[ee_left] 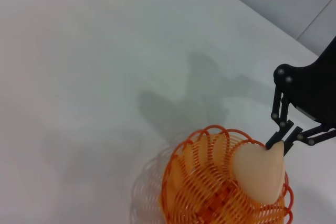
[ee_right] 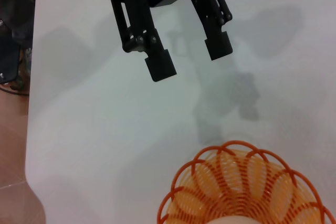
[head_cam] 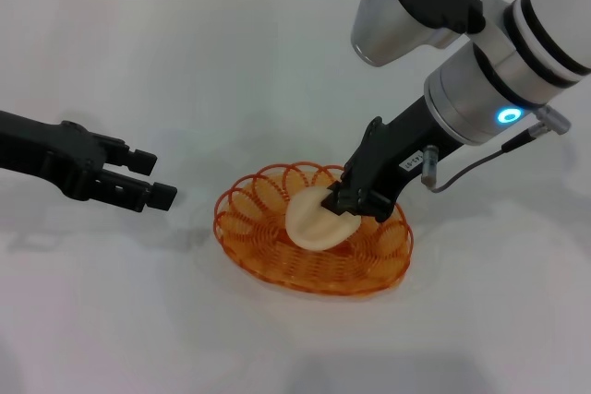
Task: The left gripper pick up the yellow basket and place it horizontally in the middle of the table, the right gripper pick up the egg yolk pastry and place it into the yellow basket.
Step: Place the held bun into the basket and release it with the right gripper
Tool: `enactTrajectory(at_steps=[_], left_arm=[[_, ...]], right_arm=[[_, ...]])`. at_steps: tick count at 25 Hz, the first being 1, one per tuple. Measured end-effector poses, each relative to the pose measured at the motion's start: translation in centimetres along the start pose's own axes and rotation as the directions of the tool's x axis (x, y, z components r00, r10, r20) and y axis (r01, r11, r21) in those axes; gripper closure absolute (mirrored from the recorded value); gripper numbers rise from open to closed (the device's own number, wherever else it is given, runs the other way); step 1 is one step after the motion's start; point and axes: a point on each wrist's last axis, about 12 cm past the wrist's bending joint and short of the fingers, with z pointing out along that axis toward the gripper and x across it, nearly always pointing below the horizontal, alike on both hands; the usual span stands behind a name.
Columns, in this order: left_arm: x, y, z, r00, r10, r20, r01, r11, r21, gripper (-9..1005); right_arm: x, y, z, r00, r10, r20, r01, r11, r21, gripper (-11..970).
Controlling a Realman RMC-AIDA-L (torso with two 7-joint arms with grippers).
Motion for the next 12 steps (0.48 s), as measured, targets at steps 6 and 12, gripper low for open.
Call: enactTrajectory(at_steps=[6,12], left_arm=[[0.07,-0.01,0.03,1.000,-0.001,-0.004,0.001,1.000,0.000,209],[0.13,0.07,0.01,1.000,-0.003,-0.001,0.003,1.000,-0.006,210]], right_arm=[[-0.06,0.15,-0.10,1.000,-0.003,0.011,0.003,1.000,-0.006,920],[-0.21,0.30,-0.21,1.000,-0.009,0.029,0.010,1.000,-0.018,788]])
